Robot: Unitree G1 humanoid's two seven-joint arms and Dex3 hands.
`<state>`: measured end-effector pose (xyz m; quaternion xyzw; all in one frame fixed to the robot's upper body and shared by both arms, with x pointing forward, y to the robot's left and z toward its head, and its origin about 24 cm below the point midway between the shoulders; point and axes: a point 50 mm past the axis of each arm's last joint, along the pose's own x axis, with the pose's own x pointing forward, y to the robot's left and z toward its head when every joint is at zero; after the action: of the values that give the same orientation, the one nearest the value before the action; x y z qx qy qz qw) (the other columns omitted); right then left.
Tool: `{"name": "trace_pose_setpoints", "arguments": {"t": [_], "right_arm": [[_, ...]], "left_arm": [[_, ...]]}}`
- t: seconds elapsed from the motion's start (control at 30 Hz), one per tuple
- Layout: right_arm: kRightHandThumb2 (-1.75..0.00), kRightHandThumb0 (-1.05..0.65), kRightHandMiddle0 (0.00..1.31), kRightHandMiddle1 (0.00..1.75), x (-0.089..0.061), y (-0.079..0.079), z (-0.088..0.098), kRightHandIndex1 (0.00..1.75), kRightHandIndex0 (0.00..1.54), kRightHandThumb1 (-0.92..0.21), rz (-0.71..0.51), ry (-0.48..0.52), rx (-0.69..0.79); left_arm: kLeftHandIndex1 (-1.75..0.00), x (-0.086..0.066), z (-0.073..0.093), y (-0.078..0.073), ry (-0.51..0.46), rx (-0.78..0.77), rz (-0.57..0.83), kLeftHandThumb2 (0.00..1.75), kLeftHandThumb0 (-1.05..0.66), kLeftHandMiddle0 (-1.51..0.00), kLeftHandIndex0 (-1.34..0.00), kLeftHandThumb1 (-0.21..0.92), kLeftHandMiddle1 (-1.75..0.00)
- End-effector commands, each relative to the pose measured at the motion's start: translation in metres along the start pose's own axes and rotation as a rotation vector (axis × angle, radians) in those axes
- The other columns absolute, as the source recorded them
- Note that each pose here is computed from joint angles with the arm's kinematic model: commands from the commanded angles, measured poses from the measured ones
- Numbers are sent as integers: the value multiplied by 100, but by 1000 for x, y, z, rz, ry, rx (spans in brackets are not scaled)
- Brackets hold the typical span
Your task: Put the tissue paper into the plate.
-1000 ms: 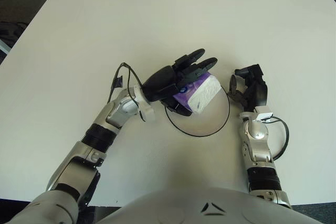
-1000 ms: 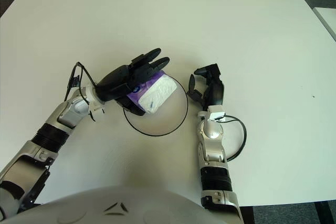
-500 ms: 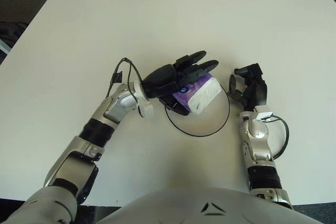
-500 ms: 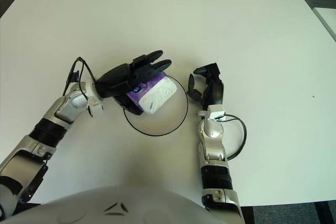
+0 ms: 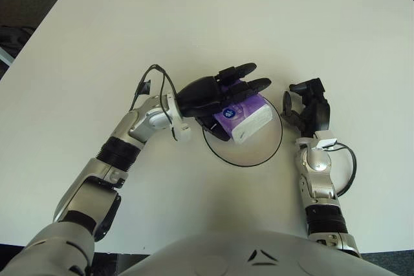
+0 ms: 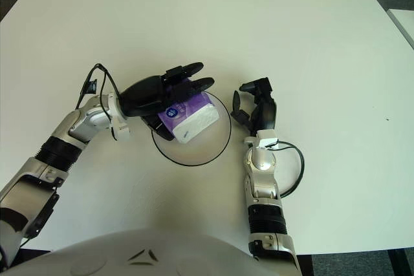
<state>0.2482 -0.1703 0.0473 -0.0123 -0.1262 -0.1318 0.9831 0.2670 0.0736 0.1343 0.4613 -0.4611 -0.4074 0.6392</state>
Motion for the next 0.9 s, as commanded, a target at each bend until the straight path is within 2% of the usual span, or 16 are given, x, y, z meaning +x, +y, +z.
{"name": "trace_pose_setpoints", "arguments": {"t": [0.0, 0.33, 0.57, 0.87], "right_arm": [[-88, -39, 35, 175, -22, -5, -28, 119, 55, -67, -17, 150, -36], [-93, -39, 37, 175, -25, -3, -25, 117, 53, -63, -25, 142, -17], [-100, -41, 41, 175, -26, -3, -25, 120, 54, -57, -28, 148, -13], [-101, -41, 41, 175, -27, -2, -23, 119, 54, -57, -30, 145, -22]], "left_arm": [[0, 0, -2, 4, -14, 107, -45, 60, -105, 0, 0, 92, 0], [0, 10, -5, 9, -86, 371, -166, 65, -105, 0, 0, 92, 0], [0, 10, -4, 9, -101, 412, -195, 66, -105, 0, 0, 92, 0], [0, 11, -5, 9, -102, 437, -248, 68, -105, 0, 0, 92, 0]]}}
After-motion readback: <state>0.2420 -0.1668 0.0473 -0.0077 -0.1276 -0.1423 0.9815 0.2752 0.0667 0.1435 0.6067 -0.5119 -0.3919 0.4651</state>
